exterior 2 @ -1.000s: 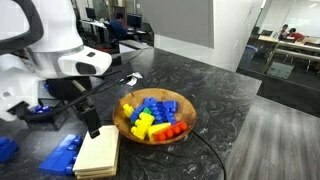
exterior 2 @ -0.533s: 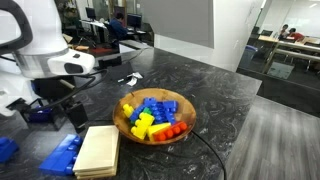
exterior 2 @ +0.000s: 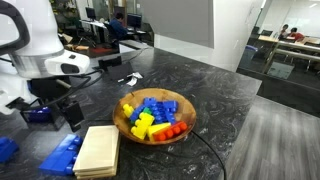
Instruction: Put the blue Lego's on the counter in the bowl
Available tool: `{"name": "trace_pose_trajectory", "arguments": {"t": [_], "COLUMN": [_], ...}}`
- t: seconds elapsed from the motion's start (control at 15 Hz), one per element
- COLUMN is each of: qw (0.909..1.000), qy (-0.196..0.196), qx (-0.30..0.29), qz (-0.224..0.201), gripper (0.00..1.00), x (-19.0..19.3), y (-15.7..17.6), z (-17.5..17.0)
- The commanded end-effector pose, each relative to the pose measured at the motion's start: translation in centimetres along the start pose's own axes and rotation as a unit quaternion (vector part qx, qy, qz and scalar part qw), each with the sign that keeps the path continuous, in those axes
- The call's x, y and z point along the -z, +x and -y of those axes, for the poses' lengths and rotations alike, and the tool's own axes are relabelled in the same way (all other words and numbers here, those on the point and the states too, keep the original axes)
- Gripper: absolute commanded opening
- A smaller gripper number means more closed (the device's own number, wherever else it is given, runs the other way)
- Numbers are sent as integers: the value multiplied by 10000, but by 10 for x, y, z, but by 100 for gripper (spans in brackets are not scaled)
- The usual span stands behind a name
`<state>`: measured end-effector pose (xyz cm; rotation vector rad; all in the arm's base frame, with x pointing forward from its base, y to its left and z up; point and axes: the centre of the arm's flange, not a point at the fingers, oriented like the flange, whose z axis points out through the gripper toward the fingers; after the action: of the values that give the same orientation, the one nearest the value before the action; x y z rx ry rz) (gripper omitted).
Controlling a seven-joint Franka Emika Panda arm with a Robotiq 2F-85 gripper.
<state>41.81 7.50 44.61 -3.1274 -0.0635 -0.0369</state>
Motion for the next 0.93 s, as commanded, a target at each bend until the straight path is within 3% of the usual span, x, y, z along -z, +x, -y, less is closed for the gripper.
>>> {"name": "trace_pose_trajectory", "arguments": {"t": [0.0, 0.27, 0.47, 0.6, 0.87], "qw": [9994, 9930, 9823, 9858, 9836], "qy": [-19, 43, 175, 77, 81], "qx": [308, 1048, 1690, 1534, 1658], "qz": [159, 546, 790, 684, 707], "gripper": [100, 100, 100, 100, 100], "x": [-9, -36, -53, -54, -56], "y": [0, -14, -25, -27, -28], "z": [12, 52, 83, 87, 91]}}
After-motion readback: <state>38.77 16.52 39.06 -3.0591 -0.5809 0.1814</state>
